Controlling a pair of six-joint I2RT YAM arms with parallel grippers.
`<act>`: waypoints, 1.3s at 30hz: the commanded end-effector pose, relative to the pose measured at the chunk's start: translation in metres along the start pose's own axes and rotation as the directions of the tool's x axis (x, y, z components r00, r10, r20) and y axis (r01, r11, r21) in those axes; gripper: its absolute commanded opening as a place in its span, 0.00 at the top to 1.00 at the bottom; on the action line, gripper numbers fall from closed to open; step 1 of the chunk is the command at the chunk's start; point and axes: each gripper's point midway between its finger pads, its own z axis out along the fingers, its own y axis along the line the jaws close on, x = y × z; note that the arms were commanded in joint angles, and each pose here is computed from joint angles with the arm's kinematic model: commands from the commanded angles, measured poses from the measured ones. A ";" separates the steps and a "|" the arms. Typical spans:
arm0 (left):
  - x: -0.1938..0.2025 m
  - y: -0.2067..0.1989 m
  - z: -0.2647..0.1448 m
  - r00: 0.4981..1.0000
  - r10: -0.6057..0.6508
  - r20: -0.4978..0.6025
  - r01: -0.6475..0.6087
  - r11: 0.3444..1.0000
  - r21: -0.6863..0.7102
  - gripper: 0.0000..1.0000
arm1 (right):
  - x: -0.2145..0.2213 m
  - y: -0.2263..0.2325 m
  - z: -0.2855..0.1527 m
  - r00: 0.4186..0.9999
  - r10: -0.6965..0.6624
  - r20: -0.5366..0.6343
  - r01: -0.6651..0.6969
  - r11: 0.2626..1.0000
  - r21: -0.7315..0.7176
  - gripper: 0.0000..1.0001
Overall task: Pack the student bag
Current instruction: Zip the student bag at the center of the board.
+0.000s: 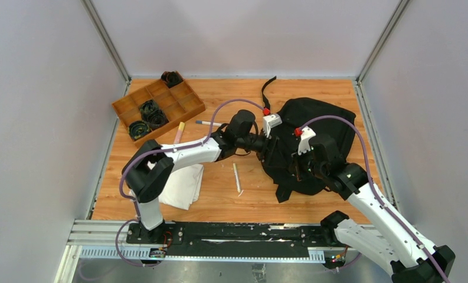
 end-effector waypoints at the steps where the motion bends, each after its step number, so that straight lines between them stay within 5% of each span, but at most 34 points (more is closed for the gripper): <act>1: 0.004 -0.001 0.011 1.000 0.009 -0.022 -0.008 0.999 0.049 0.32 | -0.001 0.002 -0.002 1.000 0.004 0.010 -0.004 1.000 -0.006 1.00; 14: 0.012 -0.017 0.008 0.998 -0.022 -0.061 0.029 0.992 0.126 0.39 | -0.001 0.001 -0.001 1.000 0.005 0.005 -0.005 1.000 0.000 1.00; 21: -0.011 -0.011 -0.032 0.998 -0.018 0.068 0.019 1.000 -0.017 0.36 | -0.001 0.001 -0.002 1.000 0.006 0.009 -0.006 1.000 -0.005 1.00; 27: 0.013 -0.022 -0.027 0.989 -0.147 -0.019 0.148 0.987 0.061 0.40 | -0.002 0.004 -0.002 1.000 0.004 0.002 -0.004 1.000 -0.018 1.00; 39: 0.013 -0.017 0.000 0.983 -0.169 -0.072 0.176 0.978 0.108 0.34 | -0.004 0.003 -0.003 1.000 0.000 0.010 0.000 1.000 -0.012 1.00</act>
